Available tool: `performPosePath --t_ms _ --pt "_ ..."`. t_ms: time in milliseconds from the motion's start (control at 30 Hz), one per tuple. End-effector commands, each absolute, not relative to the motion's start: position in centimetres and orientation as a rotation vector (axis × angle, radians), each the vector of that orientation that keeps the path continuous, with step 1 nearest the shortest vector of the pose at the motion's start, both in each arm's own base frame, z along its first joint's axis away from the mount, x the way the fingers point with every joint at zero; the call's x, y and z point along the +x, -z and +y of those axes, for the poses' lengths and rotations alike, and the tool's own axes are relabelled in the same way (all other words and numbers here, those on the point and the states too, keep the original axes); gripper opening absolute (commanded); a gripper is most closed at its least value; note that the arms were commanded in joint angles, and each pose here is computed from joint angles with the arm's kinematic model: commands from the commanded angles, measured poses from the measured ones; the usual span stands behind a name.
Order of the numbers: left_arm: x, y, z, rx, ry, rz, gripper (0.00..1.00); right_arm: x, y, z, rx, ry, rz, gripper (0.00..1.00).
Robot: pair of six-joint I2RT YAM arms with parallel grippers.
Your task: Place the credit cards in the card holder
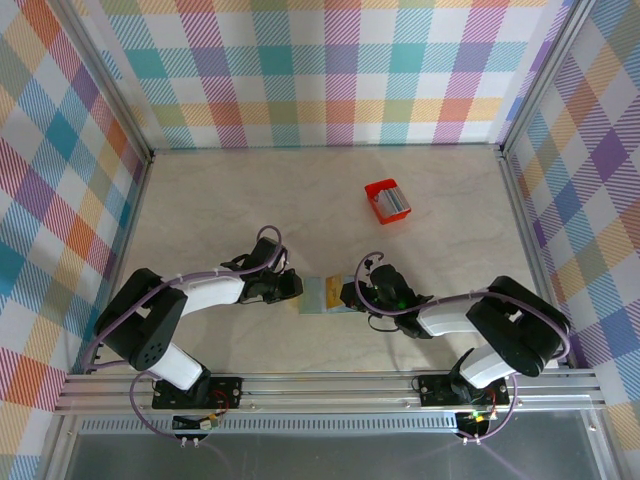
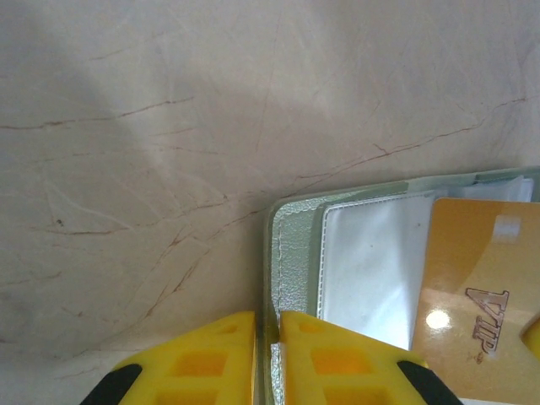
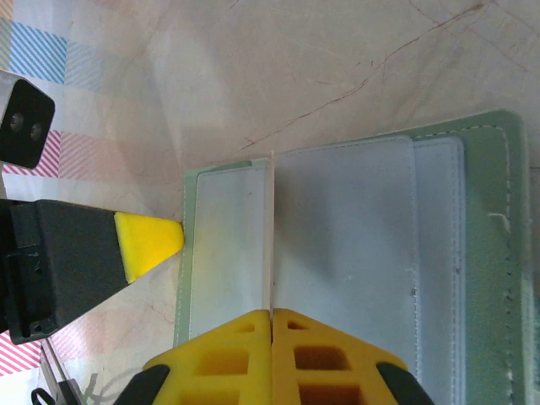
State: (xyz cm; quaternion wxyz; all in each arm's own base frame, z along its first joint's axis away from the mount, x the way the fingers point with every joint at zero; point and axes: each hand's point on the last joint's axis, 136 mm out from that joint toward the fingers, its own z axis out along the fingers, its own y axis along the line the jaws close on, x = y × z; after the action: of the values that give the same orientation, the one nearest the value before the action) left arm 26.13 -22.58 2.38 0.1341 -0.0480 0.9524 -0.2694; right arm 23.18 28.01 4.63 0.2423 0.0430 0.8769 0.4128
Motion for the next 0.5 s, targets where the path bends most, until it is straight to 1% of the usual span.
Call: performPosePath --t_ms 0,467 --pt "26.0 -2.1 -22.7 -0.109 0.763 2.773 0.16 23.0 -4.4 28.4 0.123 -1.155 2.400 0.00" --pt "26.2 -2.0 -22.8 -0.111 0.766 2.770 0.16 22.4 -2.7 27.9 0.137 -1.119 2.462 0.00"
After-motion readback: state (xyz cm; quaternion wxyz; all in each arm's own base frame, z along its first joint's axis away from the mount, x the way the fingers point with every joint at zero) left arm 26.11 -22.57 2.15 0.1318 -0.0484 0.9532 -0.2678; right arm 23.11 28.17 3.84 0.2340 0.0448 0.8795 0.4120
